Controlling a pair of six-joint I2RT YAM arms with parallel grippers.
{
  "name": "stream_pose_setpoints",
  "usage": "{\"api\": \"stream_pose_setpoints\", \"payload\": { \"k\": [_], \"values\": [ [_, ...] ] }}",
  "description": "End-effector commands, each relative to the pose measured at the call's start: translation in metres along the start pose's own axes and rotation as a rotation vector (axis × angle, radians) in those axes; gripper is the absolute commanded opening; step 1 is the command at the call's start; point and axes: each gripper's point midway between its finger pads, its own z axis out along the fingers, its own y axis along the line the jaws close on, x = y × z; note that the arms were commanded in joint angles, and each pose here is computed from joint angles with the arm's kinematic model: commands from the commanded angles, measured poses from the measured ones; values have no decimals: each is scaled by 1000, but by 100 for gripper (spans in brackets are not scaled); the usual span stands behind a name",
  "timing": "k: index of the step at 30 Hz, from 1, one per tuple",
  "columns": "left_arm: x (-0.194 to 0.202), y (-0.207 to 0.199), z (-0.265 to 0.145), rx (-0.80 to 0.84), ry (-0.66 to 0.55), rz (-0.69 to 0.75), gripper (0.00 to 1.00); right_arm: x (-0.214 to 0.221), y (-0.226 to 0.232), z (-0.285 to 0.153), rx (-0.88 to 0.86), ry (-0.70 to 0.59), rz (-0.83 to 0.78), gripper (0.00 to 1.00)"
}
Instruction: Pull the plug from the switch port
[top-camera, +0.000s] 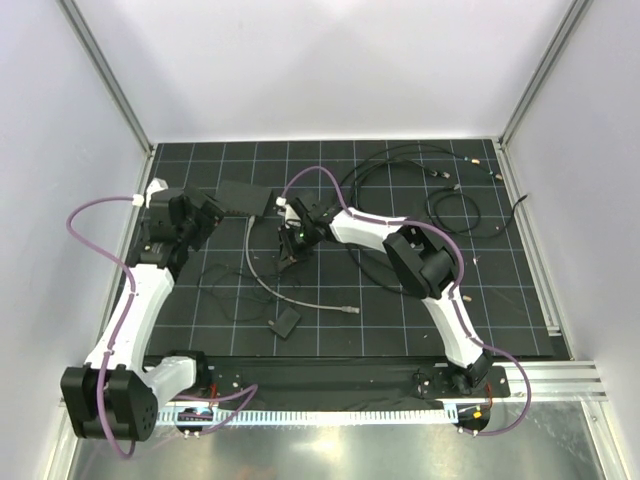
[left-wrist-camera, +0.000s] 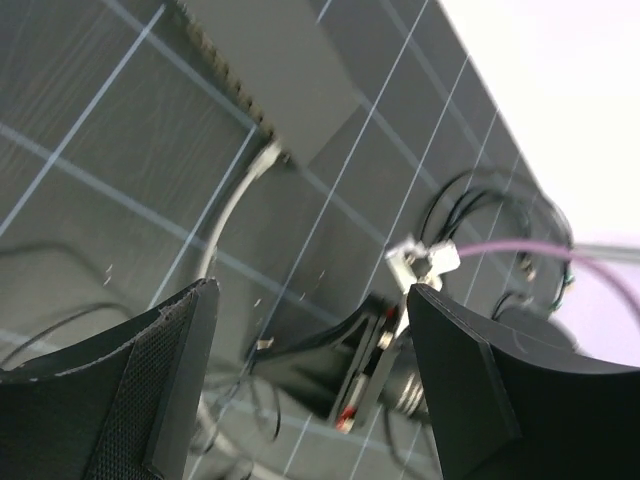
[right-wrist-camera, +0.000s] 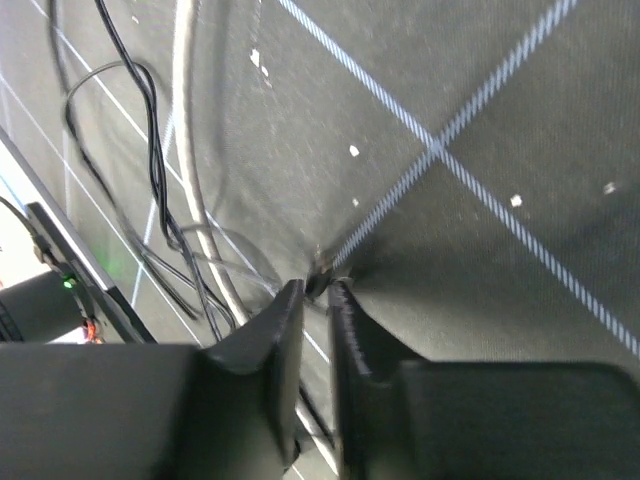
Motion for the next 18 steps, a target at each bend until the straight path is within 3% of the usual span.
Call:
{"api": "stream_pose_setpoints", "payload": {
  "k": [1, 9, 13, 18],
  "values": [
    [2, -10, -20, 66, 19, 65, 81, -16, 27, -32, 4, -48, -72, 27],
    [5, -31, -21, 163, 63, 126, 80, -40, 4, -55, 180, -147, -88, 64],
    [9, -37, 1, 204, 112, 148, 79, -83, -7, -65, 273, -262, -110, 73],
    [15, -32, 42, 261, 199, 70, 62, -146, -12, -59, 185, -393, -81, 77]
  ]
}}
